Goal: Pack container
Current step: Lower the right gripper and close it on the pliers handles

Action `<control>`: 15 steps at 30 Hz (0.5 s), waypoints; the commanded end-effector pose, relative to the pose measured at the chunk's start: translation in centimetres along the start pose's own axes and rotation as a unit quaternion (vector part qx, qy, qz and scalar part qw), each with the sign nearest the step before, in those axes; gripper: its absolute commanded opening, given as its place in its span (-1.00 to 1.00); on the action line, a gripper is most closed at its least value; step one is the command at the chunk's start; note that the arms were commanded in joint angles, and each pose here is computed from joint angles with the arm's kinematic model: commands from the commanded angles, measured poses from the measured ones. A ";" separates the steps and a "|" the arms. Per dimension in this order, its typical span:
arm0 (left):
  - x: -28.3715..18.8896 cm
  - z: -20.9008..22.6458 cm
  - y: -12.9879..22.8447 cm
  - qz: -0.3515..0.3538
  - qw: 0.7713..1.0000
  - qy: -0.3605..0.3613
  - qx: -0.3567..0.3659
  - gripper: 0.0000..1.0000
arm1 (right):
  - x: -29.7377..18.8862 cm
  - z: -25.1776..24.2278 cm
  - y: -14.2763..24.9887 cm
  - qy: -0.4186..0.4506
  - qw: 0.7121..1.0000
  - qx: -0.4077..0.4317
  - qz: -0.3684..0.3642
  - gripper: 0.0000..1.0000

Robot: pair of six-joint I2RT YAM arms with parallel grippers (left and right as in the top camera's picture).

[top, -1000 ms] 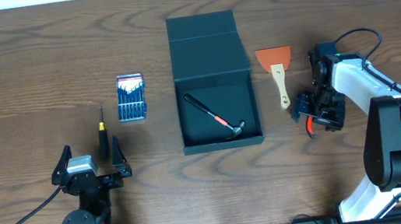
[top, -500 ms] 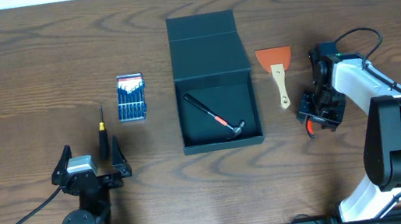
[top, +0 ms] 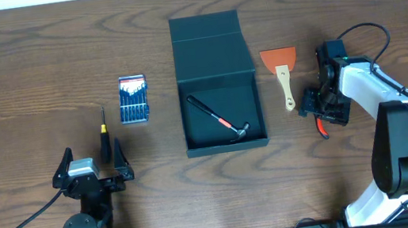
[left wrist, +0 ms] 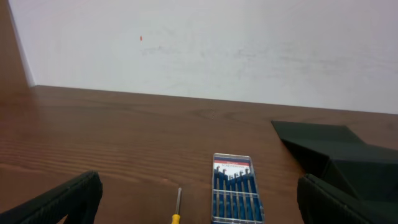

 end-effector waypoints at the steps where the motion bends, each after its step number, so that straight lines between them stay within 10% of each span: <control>1: 0.0 -0.2 0.2 -0.001 1.000 0.003 0.005 0.97 | 3.3 -2.0 1.8 0.051 0.998 -0.008 0.042 0.43; 15: 0.0 -0.2 0.2 -0.001 1.000 0.003 0.005 0.97 | 4.3 -2.8 2.9 0.054 0.993 -0.085 0.054 0.54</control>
Point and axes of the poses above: each gripper's point midway between its finger pads, its own x axis out along the fingers, its own z axis along the line the jaws close on, y = z × x, the point moved 4 cm from there along -x, back along the fingers, and after that the axes turned 14 degrees about x, right-handed, at the moved point
